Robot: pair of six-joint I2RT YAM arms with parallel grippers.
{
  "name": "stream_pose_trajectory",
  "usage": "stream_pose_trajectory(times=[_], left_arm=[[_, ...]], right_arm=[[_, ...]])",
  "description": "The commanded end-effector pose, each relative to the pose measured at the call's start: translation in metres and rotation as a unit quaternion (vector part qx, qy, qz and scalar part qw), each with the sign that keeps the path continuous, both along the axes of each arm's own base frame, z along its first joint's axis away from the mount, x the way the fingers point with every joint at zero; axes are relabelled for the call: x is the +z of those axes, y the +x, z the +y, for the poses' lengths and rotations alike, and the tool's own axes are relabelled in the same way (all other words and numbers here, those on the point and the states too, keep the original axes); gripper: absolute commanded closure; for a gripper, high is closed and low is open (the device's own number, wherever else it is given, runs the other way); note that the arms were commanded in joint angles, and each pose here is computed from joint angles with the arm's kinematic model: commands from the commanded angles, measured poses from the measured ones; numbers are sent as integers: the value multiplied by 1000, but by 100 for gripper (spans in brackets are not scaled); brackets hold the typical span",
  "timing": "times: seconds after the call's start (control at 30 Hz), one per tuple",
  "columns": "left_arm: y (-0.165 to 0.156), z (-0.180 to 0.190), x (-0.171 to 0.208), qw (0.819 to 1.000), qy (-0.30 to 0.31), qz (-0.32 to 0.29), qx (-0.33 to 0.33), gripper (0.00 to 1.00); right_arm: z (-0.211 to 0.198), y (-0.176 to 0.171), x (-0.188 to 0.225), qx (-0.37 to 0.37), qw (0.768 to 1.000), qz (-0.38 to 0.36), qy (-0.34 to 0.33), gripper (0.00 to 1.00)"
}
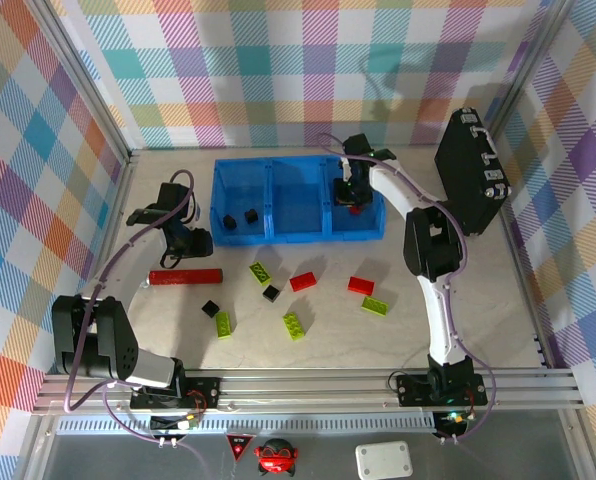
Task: Sort the legos into containers by color
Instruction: Place the lego in the container, then pick up the lego from the bottom-left of the table.
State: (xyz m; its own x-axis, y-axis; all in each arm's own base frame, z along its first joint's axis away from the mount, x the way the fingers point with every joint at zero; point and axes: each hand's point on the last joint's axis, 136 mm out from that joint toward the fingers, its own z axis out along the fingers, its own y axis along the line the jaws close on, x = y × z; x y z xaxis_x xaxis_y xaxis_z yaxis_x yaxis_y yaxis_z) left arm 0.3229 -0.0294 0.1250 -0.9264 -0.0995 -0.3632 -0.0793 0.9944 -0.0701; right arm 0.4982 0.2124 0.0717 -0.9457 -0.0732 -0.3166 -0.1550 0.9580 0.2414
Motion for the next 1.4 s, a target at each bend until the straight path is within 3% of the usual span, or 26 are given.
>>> stream_pose_trajectory(times=[0.0, 0.33, 0.9, 1.37], left_arm=[[-2, 1, -4, 1000, -4, 8, -2, 52], [-6, -7, -6, 999, -31, 15, -3, 52], [-23, -41, -14, 996, -60, 65, 7, 51], [-78, -38, -41, 991, -42, 105, 77, 48]], right_arm=[[0, 6, 26, -5, 1000, -19, 17, 77], [-7, -20, 66, -15, 999, -25, 25, 75], [-17, -108, 89, -28, 999, -17, 37, 73], [-23, -137, 91, -20, 998, -22, 49, 73]])
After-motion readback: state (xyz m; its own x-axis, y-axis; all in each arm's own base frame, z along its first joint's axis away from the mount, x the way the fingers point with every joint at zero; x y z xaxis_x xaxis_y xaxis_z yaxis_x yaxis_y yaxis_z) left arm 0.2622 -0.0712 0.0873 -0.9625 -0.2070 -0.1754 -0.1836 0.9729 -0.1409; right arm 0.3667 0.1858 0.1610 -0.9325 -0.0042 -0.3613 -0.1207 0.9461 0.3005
